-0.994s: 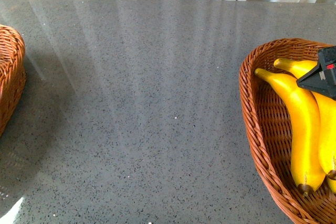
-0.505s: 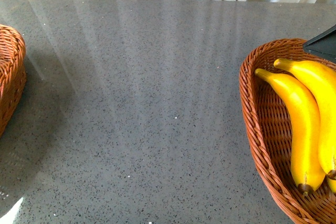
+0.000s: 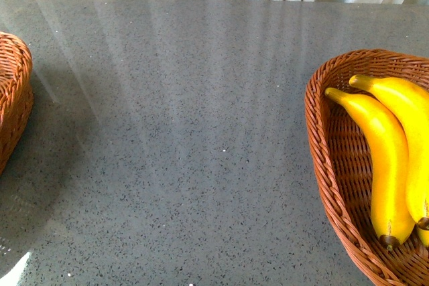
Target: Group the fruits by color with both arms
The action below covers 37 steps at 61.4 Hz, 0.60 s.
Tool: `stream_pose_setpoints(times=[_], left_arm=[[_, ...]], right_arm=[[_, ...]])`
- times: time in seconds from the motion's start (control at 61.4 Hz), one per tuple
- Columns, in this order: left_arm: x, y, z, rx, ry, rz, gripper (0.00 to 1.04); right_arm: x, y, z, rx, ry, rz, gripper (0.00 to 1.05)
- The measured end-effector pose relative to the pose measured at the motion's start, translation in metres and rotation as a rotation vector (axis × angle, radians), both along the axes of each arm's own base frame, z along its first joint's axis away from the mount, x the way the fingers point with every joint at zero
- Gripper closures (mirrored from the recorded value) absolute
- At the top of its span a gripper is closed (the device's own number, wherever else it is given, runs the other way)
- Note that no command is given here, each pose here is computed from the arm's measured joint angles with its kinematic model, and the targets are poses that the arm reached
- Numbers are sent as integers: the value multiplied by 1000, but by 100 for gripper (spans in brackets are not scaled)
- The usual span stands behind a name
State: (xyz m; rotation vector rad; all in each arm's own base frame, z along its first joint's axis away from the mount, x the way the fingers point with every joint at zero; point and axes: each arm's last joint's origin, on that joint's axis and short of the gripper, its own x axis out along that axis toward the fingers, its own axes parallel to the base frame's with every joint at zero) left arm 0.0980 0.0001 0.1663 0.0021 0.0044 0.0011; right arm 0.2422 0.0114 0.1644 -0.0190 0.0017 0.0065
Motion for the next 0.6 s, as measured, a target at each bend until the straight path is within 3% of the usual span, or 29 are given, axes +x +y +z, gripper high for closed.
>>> stream_pose_setpoints(times=[0.261,0.603], left_arm=[[0,0,0,0,0,0,9],[0,0,0,0,0,0,9]], right_arm=[[-39,-11,-4,4,18,-3,103],[-75,-11,-3,11,15,-6,103]])
